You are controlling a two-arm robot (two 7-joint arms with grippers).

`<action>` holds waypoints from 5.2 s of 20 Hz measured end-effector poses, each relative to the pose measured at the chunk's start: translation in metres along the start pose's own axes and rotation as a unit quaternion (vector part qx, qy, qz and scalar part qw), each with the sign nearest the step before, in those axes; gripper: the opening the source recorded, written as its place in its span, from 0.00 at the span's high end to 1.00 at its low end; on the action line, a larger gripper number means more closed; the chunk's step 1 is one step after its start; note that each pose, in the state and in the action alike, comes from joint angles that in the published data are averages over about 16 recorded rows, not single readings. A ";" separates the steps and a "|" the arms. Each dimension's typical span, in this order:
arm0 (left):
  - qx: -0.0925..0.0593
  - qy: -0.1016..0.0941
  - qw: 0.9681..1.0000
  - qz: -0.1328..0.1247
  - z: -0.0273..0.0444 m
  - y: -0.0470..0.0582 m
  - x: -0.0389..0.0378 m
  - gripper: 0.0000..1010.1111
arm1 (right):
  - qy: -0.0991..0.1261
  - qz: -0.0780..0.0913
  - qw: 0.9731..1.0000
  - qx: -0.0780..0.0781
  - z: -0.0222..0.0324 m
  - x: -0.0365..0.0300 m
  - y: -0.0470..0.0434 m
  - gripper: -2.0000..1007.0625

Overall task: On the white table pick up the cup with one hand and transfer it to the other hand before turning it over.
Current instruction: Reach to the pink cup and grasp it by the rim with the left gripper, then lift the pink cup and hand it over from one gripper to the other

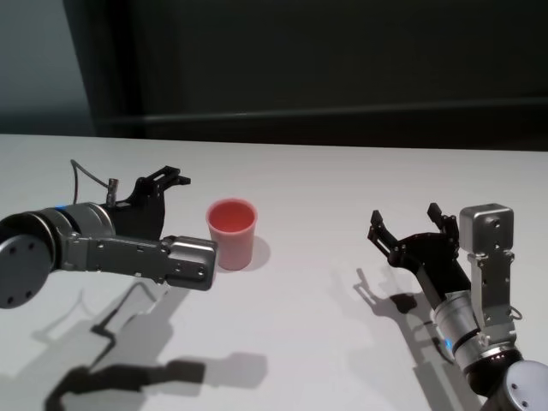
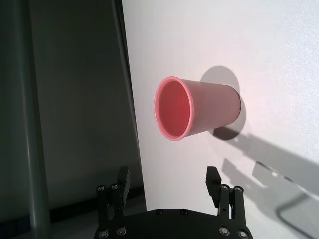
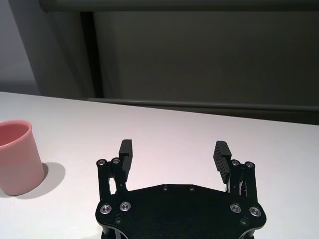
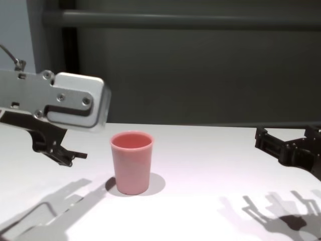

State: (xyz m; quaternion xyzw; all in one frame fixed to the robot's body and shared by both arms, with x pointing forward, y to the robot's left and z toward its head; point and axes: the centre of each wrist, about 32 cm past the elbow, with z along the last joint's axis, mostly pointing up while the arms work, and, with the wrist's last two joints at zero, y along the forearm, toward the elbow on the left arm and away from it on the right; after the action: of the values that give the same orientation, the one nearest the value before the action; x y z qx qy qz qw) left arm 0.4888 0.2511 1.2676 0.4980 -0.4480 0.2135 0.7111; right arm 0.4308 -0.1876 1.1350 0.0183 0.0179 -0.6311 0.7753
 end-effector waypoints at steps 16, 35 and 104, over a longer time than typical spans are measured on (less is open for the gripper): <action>-0.004 -0.114 0.992 -0.060 0.0221 -0.024 0.0112 0.01 | 0.000 0.000 1.000 0.000 0.0000 0.0000 0.0000 0.01; -0.010 -0.174 0.977 -0.119 0.0297 -0.053 0.0294 0.01 | 0.000 0.000 1.000 0.000 0.0000 0.0000 0.0000 0.01; -0.208 0.148 0.967 -0.014 -0.0451 -0.057 0.0089 0.95 | 0.000 0.000 1.000 0.000 0.0000 0.0000 0.0000 0.01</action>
State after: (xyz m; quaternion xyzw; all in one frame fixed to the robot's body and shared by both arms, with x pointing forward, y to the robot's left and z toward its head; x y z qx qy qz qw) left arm 0.5550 0.2670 1.2413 0.3087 -0.3655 0.1765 0.8602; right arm 0.4308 -0.1876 1.1350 0.0183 0.0179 -0.6311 0.7753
